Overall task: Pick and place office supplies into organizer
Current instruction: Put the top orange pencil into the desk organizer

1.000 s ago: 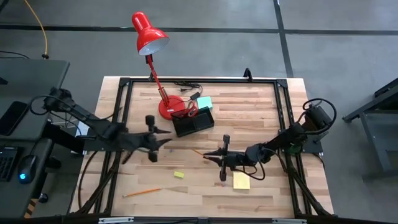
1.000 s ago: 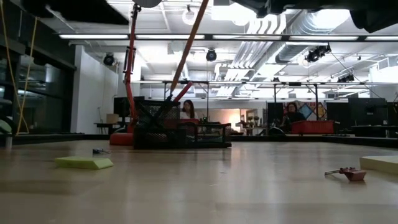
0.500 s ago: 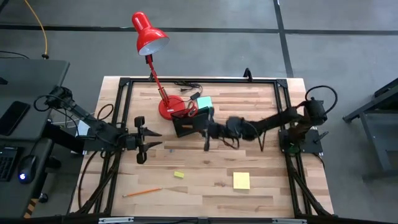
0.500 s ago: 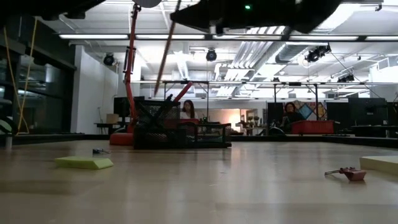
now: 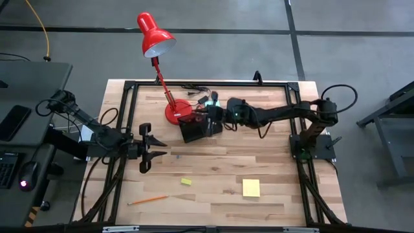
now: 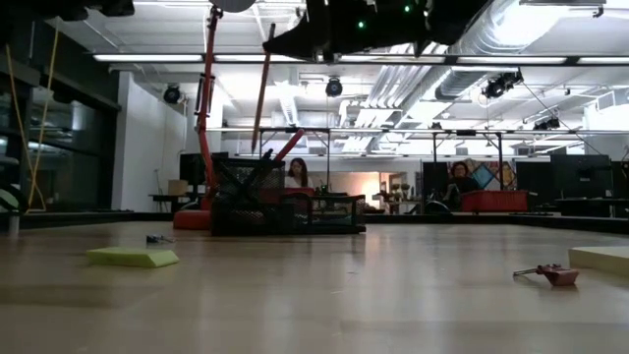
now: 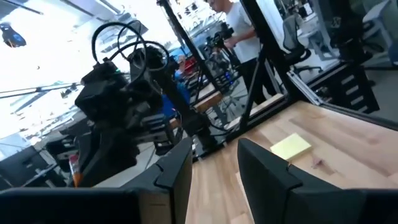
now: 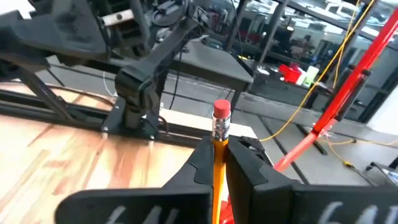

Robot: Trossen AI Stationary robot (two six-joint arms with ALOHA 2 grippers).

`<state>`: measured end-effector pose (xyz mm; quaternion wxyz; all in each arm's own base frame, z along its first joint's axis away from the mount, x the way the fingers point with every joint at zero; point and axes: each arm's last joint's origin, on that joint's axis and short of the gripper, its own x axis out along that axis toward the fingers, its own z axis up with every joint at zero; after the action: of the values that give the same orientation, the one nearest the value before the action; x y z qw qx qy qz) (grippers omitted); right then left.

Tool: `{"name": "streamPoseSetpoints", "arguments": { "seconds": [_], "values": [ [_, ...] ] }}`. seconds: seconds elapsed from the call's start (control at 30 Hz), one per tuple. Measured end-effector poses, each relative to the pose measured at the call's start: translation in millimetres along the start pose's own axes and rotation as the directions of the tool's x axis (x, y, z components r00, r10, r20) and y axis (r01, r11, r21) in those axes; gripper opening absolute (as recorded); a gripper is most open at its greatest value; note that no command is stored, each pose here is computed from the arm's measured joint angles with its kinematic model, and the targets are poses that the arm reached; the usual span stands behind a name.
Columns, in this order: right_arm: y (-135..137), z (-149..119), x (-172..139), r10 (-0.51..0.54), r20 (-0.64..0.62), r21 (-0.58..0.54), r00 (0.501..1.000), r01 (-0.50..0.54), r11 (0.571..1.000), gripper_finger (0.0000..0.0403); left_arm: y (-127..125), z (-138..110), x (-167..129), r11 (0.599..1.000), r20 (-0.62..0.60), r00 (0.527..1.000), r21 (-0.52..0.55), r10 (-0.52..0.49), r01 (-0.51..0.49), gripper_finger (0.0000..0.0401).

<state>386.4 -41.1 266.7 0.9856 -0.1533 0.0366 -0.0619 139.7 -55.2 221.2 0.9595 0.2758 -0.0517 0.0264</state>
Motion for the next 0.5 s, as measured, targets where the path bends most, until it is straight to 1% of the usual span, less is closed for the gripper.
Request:
{"name": "streamPoseSetpoints", "arguments": {
  "seconds": [0.17,0.37,0.5],
  "values": [
    [-17,-7,0,0.019,-0.011,0.05,1.0,-0.019,0.999,0.0,0,0,0,1.0,0.003,1.0,-0.009,-0.004,0.005,0.0116],
    [-27,-10,0,0.015,-0.004,0.053,1.0,-0.015,0.998,0.0,1,1,0,1.0,0.016,1.0,0.001,0.006,-0.006,0.0117],
    [-33,-19,4,0.016,-0.008,0.075,1.0,-0.016,0.997,0.0,2,3,0,1.0,0.027,1.0,0.025,0.013,-0.014,0.0116]
  ]
}}
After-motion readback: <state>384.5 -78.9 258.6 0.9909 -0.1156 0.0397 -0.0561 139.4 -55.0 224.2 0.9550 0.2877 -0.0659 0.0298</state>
